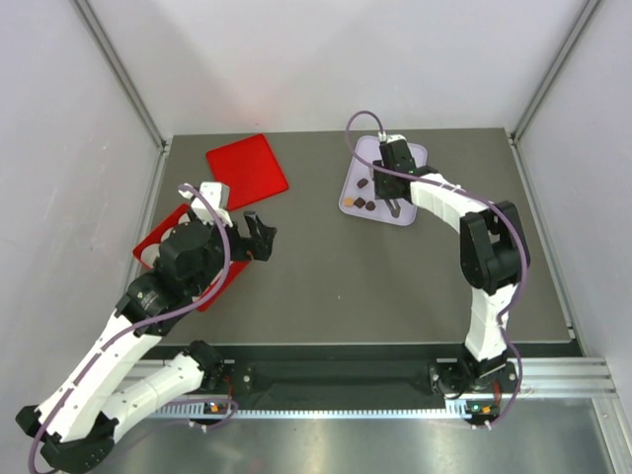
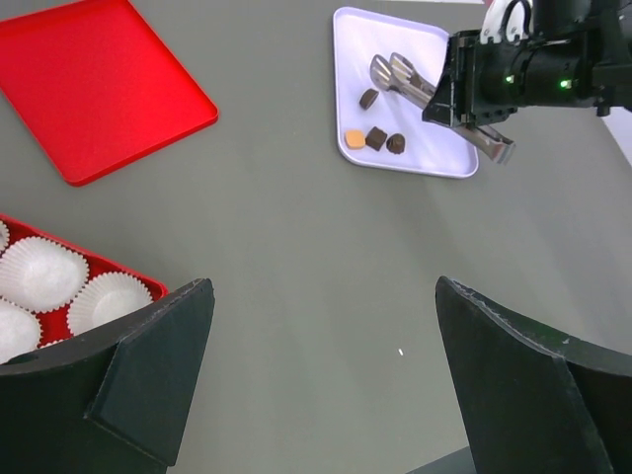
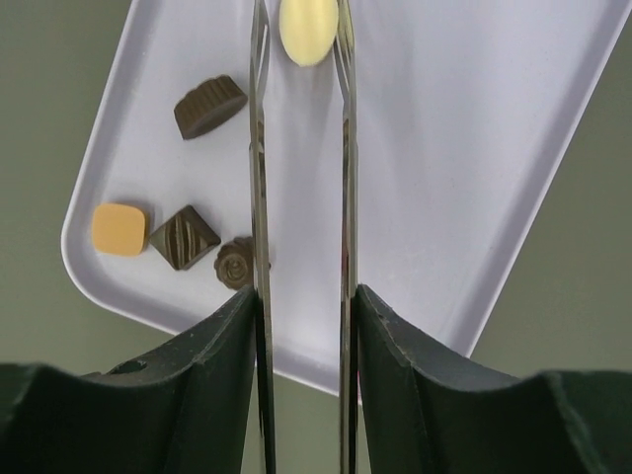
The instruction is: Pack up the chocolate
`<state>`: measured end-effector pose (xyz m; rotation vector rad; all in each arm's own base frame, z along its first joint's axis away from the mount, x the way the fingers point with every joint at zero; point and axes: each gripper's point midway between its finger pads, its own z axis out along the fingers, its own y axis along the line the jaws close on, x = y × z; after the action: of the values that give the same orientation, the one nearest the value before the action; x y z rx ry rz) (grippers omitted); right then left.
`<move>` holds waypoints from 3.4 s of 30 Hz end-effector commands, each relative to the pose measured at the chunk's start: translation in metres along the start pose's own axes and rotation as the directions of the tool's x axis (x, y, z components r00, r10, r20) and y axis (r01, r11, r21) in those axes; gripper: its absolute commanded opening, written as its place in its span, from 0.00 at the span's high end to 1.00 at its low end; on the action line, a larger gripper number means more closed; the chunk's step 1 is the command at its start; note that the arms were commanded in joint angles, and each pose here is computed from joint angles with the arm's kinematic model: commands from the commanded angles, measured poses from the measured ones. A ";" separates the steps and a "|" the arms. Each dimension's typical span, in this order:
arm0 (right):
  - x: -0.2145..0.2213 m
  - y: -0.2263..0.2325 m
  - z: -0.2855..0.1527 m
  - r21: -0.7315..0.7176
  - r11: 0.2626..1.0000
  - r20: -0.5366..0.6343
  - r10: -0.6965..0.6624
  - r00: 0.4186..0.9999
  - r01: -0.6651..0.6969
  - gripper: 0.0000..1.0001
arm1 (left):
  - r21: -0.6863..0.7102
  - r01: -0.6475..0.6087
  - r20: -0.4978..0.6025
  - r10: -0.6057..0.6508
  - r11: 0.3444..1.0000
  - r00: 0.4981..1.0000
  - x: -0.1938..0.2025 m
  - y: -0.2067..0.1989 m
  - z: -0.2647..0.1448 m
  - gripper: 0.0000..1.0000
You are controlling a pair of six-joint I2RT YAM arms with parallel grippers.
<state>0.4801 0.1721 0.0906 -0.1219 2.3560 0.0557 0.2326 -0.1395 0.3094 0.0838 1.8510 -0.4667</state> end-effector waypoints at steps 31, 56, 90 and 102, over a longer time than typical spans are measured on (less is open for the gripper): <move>-0.066 0.024 -0.100 -0.198 0.980 0.201 0.052 0.978 -0.011 0.73 | 0.141 0.081 0.071 -0.092 0.987 0.993 -0.094 -0.047 -0.032 0.01; 0.026 0.419 -0.200 -0.760 0.594 0.270 -0.077 0.960 0.262 0.74 | 0.302 0.205 0.316 -0.301 0.931 0.900 -0.155 -0.045 -0.119 0.02; 0.130 0.488 -0.207 -0.796 0.500 0.241 -0.254 0.936 0.341 0.68 | 0.275 0.181 0.311 -0.266 0.944 0.912 -0.145 -0.041 -0.113 0.02; 0.127 0.490 -0.209 -0.786 0.505 0.260 -0.254 0.931 0.358 0.59 | 0.283 0.184 0.311 -0.271 0.941 0.911 -0.145 -0.041 -0.115 0.01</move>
<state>0.1957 0.6147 0.1085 -0.9976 2.0732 0.9210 0.1665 -0.1118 0.4758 -0.0477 1.4906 -0.8118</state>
